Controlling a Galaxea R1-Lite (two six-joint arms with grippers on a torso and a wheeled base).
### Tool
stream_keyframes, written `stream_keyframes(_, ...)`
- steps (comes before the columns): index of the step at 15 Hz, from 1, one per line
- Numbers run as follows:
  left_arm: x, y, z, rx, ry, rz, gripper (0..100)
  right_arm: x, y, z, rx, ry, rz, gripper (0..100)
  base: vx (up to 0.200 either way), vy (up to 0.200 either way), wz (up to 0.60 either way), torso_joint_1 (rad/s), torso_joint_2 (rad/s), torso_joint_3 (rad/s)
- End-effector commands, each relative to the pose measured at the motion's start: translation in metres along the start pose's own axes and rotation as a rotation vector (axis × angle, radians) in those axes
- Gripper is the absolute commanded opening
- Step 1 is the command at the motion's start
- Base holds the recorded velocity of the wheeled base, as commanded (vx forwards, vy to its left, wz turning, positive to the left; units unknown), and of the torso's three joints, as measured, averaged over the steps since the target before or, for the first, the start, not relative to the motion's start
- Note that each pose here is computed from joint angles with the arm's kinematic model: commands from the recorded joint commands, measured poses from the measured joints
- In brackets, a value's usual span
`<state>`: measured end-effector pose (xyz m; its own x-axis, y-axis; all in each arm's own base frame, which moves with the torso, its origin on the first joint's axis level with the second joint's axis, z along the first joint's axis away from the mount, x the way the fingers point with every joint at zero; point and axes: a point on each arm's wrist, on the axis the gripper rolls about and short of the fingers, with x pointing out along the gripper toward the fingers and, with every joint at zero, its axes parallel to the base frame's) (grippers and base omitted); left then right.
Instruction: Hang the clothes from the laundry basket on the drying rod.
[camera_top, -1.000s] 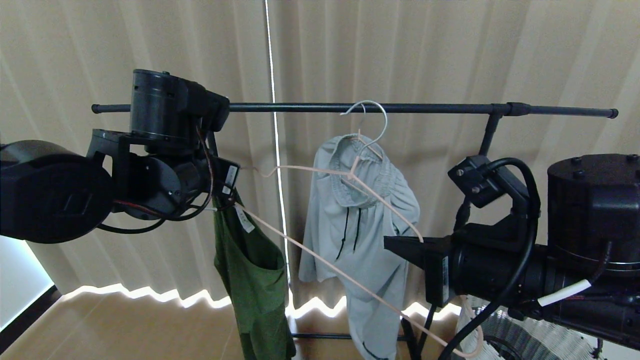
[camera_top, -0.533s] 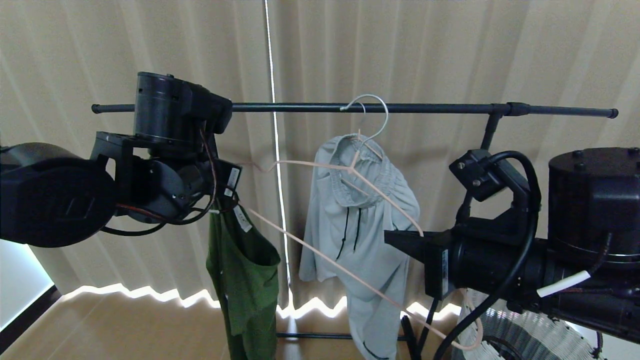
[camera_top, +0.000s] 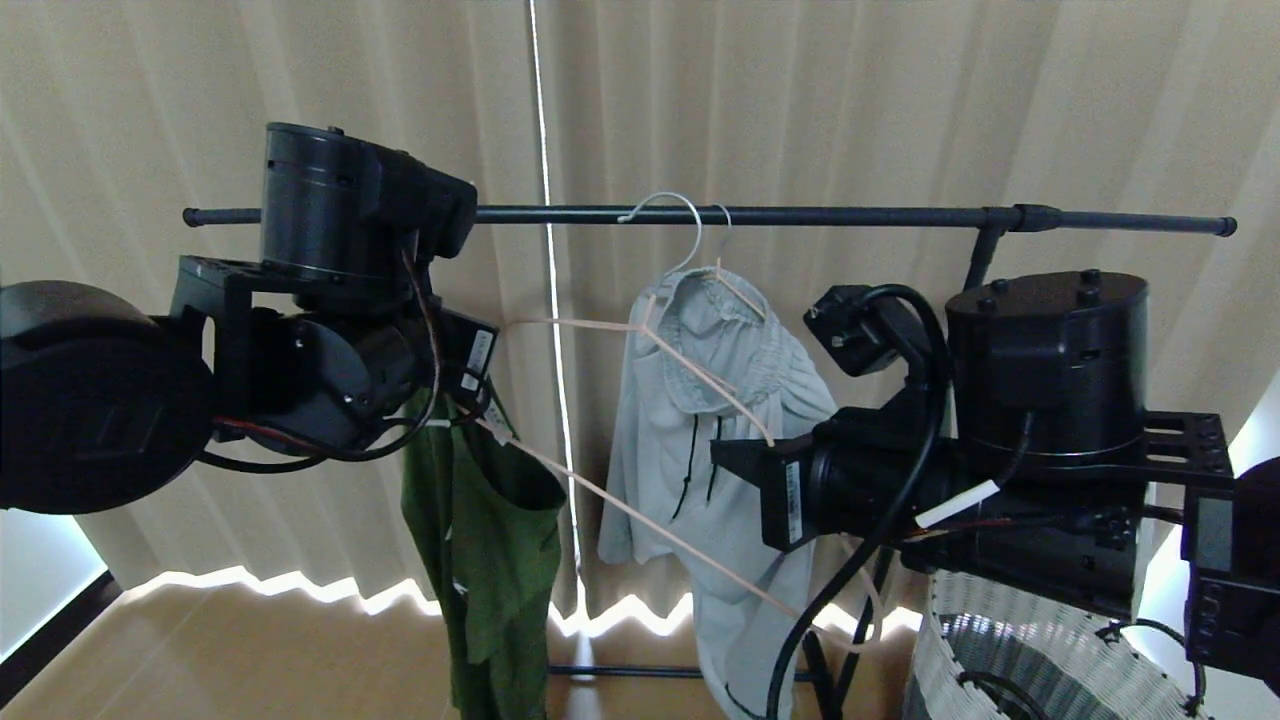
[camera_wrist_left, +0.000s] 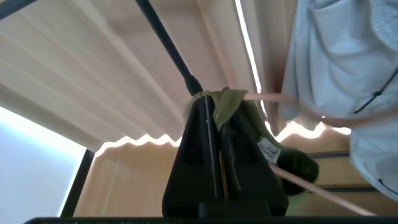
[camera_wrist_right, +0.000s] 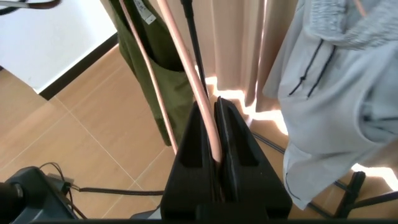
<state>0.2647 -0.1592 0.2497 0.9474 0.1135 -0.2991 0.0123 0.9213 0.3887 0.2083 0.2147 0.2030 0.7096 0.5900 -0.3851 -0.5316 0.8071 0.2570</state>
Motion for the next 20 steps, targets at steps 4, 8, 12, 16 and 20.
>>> stream_keyframes(4, -0.014, -0.003, 0.005, -0.002, -0.036, -0.039, 0, 0.017, 0.008, -0.009, -0.014, 0.042, 0.011, 0, 0.0, 0.0, 0.0, 0.0, 0.0, 0.0)
stream_keyframes(8, -0.044, -0.029, 0.014, 0.017, -0.128, -0.236, 0, 0.023, 0.01, -0.009, -0.014, 0.045, 0.013, 0, 0.0, 0.0, 0.0, 0.0, 0.0, 0.0)
stream_keyframes(12, -0.06, -0.035, 0.017, 0.024, -0.176, -0.371, 0, 0.027, 0.01, -0.008, -0.009, 0.046, 0.011, 0, 0.0, 0.0, 0.0, 0.0, 0.0, 0.0)
stream_keyframes(16, -0.07, -0.031, 0.01, 0.034, -0.19, -0.469, 0, 0.025, 0.01, -0.005, -0.005, 0.032, 0.013, 0, 0.0, 0.0, 0.0, 0.0, 0.0, 0.0)
stream_keyframes(20, -0.082, -0.019, -0.011, 0.059, -0.183, -0.563, 0, 0.02, 0.005, 0.002, 0.007, -0.005, -0.002, 0, 0.0, 0.0, 0.0, 0.0, 0.0, 0.0)
